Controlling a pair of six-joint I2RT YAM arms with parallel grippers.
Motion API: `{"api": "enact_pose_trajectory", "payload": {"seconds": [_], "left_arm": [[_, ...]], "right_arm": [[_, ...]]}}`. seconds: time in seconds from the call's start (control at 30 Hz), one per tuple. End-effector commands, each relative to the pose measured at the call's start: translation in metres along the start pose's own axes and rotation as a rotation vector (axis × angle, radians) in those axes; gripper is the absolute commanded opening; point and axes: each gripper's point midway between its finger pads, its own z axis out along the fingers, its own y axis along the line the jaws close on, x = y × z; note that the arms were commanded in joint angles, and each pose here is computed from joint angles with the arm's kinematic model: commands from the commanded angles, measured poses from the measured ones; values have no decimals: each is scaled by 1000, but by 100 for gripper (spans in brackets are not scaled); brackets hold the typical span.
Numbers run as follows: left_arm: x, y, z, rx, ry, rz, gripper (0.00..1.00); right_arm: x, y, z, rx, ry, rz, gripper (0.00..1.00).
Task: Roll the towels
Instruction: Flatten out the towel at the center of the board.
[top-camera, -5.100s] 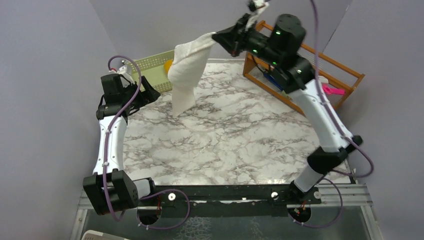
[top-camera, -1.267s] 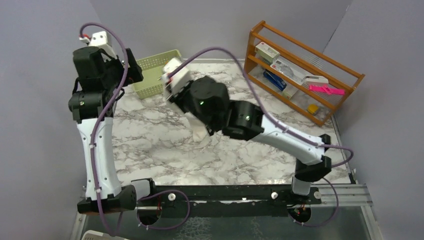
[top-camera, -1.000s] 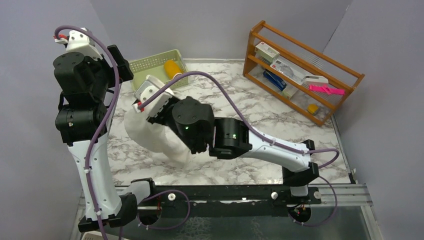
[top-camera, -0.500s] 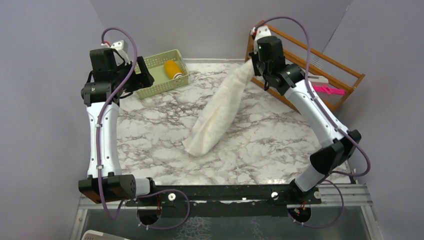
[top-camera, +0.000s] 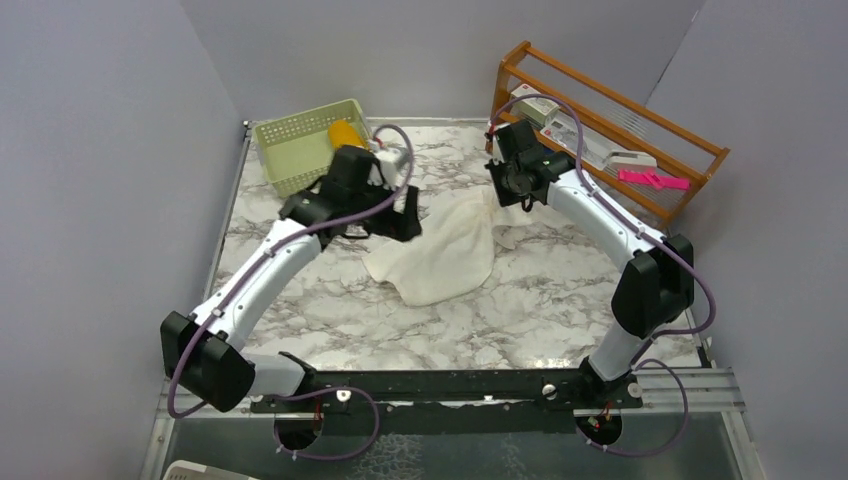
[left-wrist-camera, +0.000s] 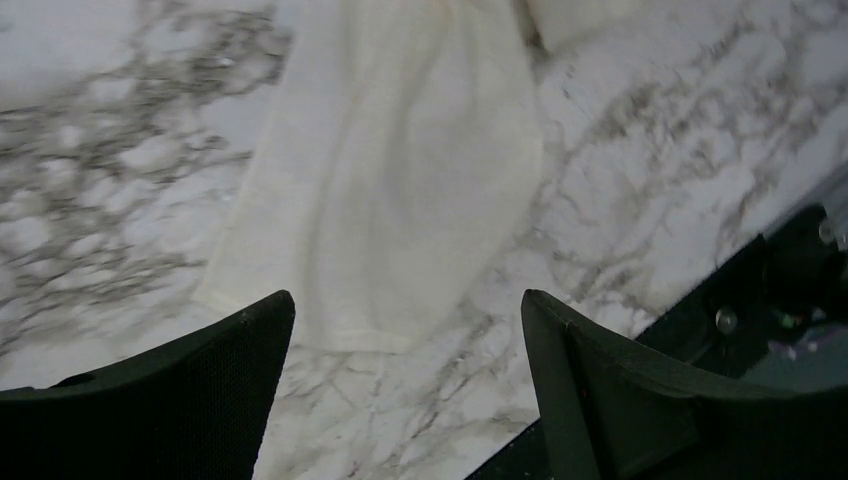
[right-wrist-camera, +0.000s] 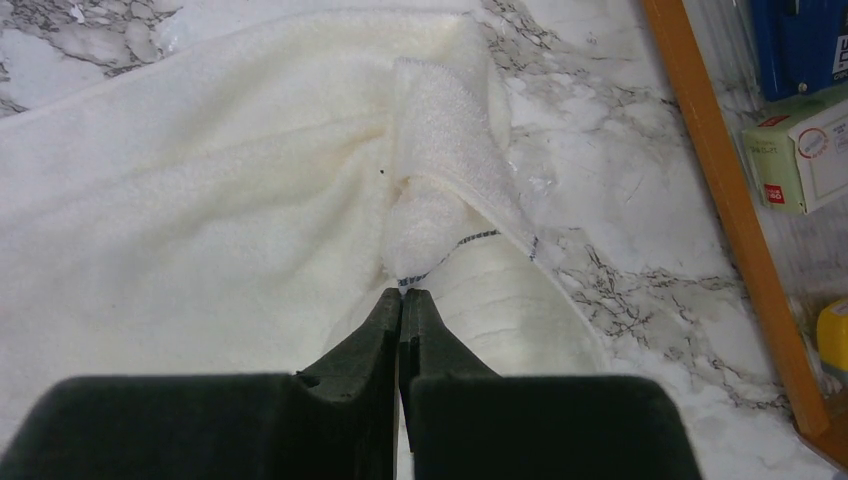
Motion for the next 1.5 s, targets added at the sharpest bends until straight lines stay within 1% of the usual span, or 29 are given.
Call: {"api": "enact_pose_trajectory", "payload": {"seconds": [0.0,0.1,0.2,0.3,0.4,0.53,0.63,0.77,0.9,0.93,1.0,1.03,1.07,1.17,1.23,1.3,1.37,1.4,1.47], "left_arm": [[25,-52,31,19,-20,81,85],[61,-44,40,-20,34,-20,82],[94,-39,33,-34,54,-107,81],[127,-34,29,-36,95,-186,81],[152,-35,36,-2,127,-243,81],[159,-43,52,72,83,-307,81],[169,-40,69,73,96,-333,81],[177,-35,92,79,83,-324,81],[169,-29,109,69,30,-296,81],[162,-32,112,83,10,-287,76],[148,-41,113,125,-16,-273,47],[134,-47,110,141,-39,-264,21],[122,-49,106,141,-55,-257,1],[79,-43,76,103,-116,-227,0],[51,-29,42,39,-165,-223,0],[30,-20,-7,2,-234,-229,0],[24,-19,-50,-20,-292,-259,0],[25,-20,-71,-22,-325,-289,0],[32,-26,-105,-2,-378,-393,0]], "right_arm": [[-13,3,-7,-16,-52,28,1],[-7,-3,-8,-4,-50,52,1],[0,-5,-9,-9,-46,69,1],[4,-1,-7,-28,-43,76,1],[6,5,-3,-58,-39,80,1],[5,7,-4,-71,-44,80,1],[7,6,-8,-68,-49,81,1],[14,5,-11,-65,-47,87,1],[20,4,-17,-65,-49,97,1],[21,3,-19,-65,-52,99,1],[22,2,-23,-59,-55,104,1],[21,1,-26,-56,-59,104,1],[20,-1,-29,-52,-66,108,1],[13,-5,-49,-43,-108,118,1],[7,-9,-69,-47,-156,117,1],[6,-12,-91,-56,-215,119,1],[9,-13,-117,-76,-284,124,1],[10,-14,-137,-92,-341,126,1],[13,-14,-168,-131,-442,123,1]]}}
